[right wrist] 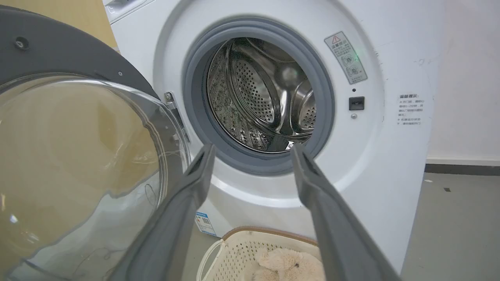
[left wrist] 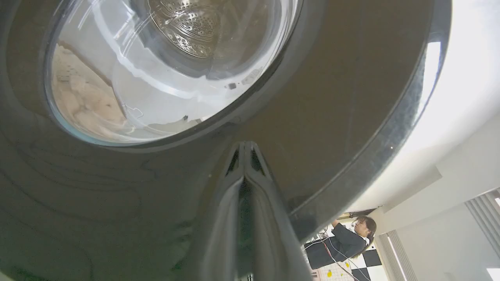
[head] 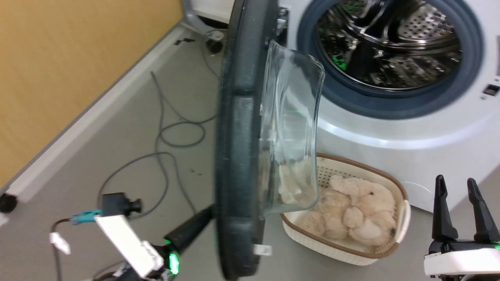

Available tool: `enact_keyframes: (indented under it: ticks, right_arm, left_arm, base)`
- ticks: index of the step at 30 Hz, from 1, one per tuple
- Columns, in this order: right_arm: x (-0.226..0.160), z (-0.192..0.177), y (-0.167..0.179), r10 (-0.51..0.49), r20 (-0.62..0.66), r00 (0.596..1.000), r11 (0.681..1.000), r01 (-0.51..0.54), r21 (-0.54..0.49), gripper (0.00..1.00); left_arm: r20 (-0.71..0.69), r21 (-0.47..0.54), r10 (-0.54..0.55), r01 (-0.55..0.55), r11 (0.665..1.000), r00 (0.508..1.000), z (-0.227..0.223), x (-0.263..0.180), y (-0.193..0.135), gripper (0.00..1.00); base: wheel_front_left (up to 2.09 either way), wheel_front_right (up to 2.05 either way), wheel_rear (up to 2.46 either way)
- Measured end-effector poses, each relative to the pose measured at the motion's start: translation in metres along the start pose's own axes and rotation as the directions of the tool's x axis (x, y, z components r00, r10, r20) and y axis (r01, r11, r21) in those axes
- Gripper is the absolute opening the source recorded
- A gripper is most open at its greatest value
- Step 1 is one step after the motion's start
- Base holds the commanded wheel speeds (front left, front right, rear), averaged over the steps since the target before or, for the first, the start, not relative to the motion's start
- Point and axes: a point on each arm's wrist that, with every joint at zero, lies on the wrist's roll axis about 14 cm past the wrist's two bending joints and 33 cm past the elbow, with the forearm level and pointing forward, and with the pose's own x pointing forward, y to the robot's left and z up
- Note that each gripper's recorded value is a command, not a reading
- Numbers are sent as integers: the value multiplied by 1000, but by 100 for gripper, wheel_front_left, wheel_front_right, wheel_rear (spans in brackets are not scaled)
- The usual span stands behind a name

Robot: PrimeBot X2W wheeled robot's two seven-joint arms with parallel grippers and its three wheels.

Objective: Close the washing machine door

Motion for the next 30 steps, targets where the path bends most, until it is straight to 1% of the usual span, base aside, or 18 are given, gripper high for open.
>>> enact_keyframes:
  ticks: [6,15,23,28,30]
  right_arm:
    - [-14,7,-22,-64,12,998,998,64,-15,100]
    - [-42,22,-63,-190,39,981,980,192,-43,100]
    - [-72,36,-99,-309,67,949,947,314,-69,100]
    - [-81,38,-111,-346,70,936,933,351,-77,100]
    - [-82,37,-113,-353,68,933,931,358,-75,100]
  left_arm:
    - [-126,-21,-65,63,998,990,-40,36,-14,0]
    - [-248,-60,-119,107,992,962,-89,92,-23,0]
    - [-249,-46,-88,79,996,965,-118,140,-14,0]
    - [-274,-45,-53,43,998,960,-140,159,-2,0]
    - [-265,-44,-34,23,999,964,-144,164,4,0]
  base:
    - [0,0,0]
    - [0,0,0]
    - [0,0,0]
    - [0,0,0]
    - [0,0,0]
